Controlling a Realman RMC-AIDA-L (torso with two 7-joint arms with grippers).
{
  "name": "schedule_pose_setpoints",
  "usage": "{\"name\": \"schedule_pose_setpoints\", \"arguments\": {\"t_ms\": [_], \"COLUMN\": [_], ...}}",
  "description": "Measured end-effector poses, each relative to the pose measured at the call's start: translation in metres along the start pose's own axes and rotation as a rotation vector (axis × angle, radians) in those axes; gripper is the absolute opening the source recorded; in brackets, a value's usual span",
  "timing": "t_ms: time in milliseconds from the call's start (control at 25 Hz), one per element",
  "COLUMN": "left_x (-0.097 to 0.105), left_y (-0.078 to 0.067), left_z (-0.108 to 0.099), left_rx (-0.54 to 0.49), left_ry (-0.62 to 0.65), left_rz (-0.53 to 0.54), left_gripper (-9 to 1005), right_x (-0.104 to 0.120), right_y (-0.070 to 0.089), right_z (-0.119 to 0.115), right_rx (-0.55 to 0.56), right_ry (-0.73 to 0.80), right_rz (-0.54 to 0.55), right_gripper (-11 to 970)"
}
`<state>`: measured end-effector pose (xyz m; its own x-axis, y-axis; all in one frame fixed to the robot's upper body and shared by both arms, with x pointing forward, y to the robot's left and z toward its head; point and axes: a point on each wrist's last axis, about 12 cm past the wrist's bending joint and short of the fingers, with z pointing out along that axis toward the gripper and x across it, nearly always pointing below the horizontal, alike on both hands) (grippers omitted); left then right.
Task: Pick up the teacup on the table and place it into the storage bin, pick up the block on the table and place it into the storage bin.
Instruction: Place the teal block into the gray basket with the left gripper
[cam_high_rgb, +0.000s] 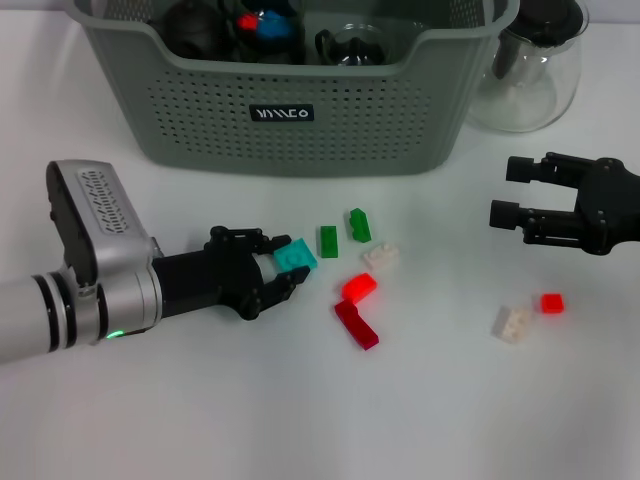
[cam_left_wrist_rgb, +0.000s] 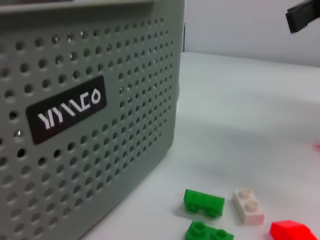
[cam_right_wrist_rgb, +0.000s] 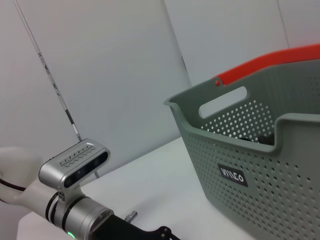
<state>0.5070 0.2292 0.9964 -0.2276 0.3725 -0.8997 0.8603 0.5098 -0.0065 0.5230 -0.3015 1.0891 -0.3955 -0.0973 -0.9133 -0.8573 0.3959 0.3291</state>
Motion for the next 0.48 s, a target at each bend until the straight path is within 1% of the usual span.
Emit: {"name": "schedule_pose_setpoints", "arguments": {"t_ms": [120,160,240,320,400,440,480], "left_x": [-0.004,-0.006,-0.016,-0.031,-0.052,-0.069,-0.081], "left_y": [0.001,0.002,0.004,0.006,0.012,0.017,0.021], "left_z": [-0.006,-0.011,-0.028,-0.047,-0.067,-0.08,-0.086], "left_rx": [0.023,0.041,0.111,0.193,0.262,0.304,0.321], "left_ry": [-0.033,-0.05,-0.109,-0.191,-0.291,-0.363,-0.404], "left_rz": [-0.026,-0.036,-0.062,-0.075,-0.077,-0.075,-0.075], "left_gripper": [440,432,416,411,416,418,421], "right_x": [0.0,-0.001,-0.001,-0.001,-0.001,-0.001,-0.001], "right_y": [0.0,0.0,0.0,-0.001,0.0,0.0,0.0], "right_z": [0.0,-0.001,-0.001,-0.001,-0.001,0.0,0.0], "right_rx": [0.002,0.003,0.003,0.002,0.002,0.001,0.001], "right_ry": [-0.001,-0.001,0.0,0.001,0.001,0.001,0.001], "right_rz": [-0.001,-0.001,-0.001,-0.001,-0.003,-0.004,-0.004], "right_gripper": [833,832,832,832,833,833,833]}}
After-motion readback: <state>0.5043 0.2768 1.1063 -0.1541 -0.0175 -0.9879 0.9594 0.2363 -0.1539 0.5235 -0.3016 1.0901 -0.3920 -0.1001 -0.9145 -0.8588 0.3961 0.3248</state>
